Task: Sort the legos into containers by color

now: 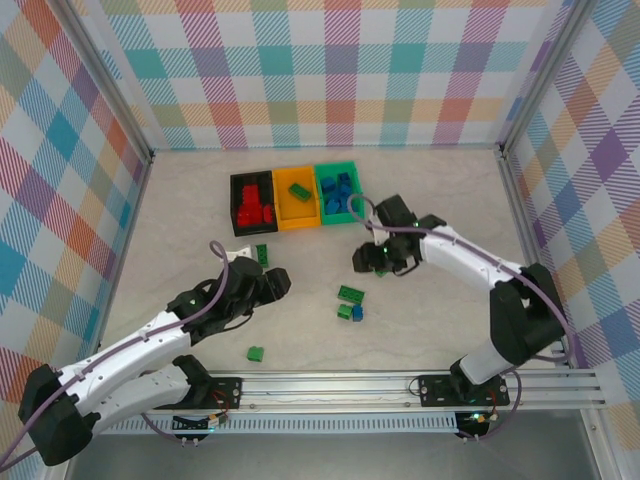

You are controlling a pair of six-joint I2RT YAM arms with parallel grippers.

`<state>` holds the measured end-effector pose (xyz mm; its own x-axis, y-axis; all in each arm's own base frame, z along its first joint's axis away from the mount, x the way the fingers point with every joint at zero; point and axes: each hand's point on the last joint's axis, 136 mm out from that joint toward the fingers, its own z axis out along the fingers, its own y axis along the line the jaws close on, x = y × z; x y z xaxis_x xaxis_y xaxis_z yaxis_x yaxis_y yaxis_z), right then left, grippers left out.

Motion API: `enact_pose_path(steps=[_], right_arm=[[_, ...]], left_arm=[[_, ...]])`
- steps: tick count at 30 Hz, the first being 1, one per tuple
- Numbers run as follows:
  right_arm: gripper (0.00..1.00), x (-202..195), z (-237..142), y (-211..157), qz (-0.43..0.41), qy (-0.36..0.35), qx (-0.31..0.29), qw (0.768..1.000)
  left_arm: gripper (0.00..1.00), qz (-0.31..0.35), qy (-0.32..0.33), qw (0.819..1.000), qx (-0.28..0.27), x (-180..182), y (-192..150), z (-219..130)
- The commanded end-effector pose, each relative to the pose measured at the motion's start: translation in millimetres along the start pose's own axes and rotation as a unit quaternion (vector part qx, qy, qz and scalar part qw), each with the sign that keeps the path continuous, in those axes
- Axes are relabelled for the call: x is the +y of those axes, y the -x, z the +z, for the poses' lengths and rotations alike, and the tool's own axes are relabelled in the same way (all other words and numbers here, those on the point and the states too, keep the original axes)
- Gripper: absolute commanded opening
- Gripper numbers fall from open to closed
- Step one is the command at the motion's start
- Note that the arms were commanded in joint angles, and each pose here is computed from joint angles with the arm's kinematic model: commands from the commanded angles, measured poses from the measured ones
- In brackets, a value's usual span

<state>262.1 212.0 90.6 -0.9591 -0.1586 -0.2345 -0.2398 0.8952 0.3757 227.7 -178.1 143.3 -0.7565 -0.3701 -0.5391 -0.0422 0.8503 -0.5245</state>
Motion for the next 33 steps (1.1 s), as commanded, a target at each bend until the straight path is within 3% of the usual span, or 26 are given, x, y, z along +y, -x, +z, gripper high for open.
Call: enact_pose_path(steps=[1, 8, 21, 28, 33], right_arm=[[0.54, 7.9, 1.3, -31.8, 0.019, 0.023, 0.022, 0.999], [0.54, 16.0, 18.1, -71.9, 0.028, 0.025, 0.059, 0.998], [0.53, 23.1, 46.7, -84.2, 0.017, 0.006, 0.096, 0.995], [0.34, 12.5, 45.5, -88.9, 0.017, -0.020, 0.094, 0.995], [0.30, 13.2, 39.4, -83.0, 0.012, -0.026, 0.083, 0.996]], left_arm=[[0.68, 0.007, -0.015, 1.000, 0.003, -7.2, -3.6, 8.5], [0.68, 0.003, -0.042, 0.999, 0.011, -26.9, -3.4, 24.6], [0.68, 0.004, -0.040, 0.999, 0.012, -26.1, -6.6, 20.3], [0.68, 0.003, -0.038, 0.999, 0.006, -23.9, -5.0, 18.7], [0.68, 0.007, -0.038, 0.999, 0.013, -27.1, -6.1, 22.4]])
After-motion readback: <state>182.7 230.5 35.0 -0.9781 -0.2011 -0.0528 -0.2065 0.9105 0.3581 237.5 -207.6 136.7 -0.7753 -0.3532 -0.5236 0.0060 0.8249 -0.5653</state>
